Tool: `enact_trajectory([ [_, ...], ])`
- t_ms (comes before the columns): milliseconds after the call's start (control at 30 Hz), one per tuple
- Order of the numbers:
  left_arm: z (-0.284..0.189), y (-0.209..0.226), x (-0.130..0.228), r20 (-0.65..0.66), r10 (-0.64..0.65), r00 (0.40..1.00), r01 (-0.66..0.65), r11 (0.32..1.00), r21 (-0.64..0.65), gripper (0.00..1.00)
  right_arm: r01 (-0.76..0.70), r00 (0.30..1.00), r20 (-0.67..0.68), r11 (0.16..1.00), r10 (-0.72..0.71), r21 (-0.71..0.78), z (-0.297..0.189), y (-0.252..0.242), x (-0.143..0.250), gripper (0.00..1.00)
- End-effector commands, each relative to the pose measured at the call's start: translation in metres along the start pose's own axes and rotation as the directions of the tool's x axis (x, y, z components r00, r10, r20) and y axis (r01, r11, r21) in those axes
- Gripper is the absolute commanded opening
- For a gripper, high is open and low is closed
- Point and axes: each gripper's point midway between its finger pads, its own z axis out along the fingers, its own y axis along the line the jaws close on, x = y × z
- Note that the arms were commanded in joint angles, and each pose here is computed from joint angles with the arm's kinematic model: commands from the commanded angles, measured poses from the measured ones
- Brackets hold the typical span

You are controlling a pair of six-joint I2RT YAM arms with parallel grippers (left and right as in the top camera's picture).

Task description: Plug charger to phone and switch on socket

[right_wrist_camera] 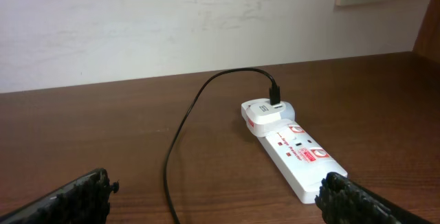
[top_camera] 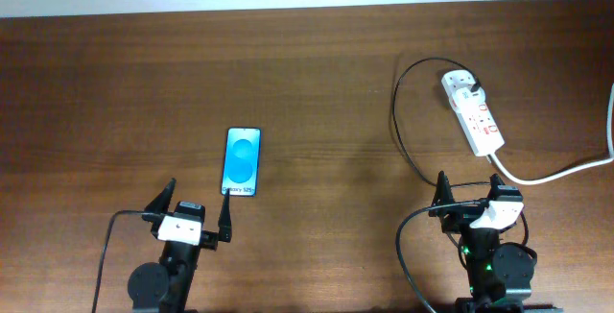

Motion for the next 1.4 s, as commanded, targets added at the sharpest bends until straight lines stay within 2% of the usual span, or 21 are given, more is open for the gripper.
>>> enact_trajectory([
  [0, 0.000, -0.001, 0.002, -0.002, 0.019, 1.000, -0.019, 1.000, 0.006, 0.99, 0.001, 1.000, -0.015, 1.000, -0.001, 0.012, 0.001, -0.002, 0.005, 0.98],
  [700, 0.000, -0.001, 0.002, 0.000, 0.019, 1.000, -0.019, 1.000, 0.005, 0.99, 0.001, 1.000, -0.015, 1.000, -0.001, 0.012, 0.001, -0.002, 0.005, 0.98],
  [833, 0.000, -0.002, 0.003, -0.007, -0.164, 0.986, 0.164, 0.986, 0.009, 0.99, 0.001, 1.000, -0.015, 1.000, -0.001, 0.012, 0.001, -0.002, 0.005, 0.98],
  [933, 0.000, -0.001, 0.001, -0.006, -0.190, 0.982, 0.190, 0.982, 0.009, 0.99, 0.001, 1.000, -0.015, 1.000, -0.001, 0.012, 0.001, -0.002, 0.005, 0.99],
  [1067, -0.006, 0.001, -0.021, 0.009, -0.197, 0.980, 0.197, 0.980, 0.007, 0.99, 0.001, 1.000, -0.015, 1.000, -0.001, 0.012, 0.001, -0.002, 0.005, 0.98],
  [1233, -0.027, 0.013, -0.082, 0.078, -0.184, 0.980, 0.187, 0.982, -0.033, 0.99, 0.001, 1.000, -0.015, 1.000, -0.001, 0.012, 0.001, -0.002, 0.005, 0.98],
  [1367, -0.034, 0.016, -0.108, 0.020, -0.195, 0.981, 0.196, 0.980, -0.035, 0.99, 0.001, 1.000, -0.015, 1.000, -0.001, 0.012, 0.001, -0.002, 0.005, 0.98],
])
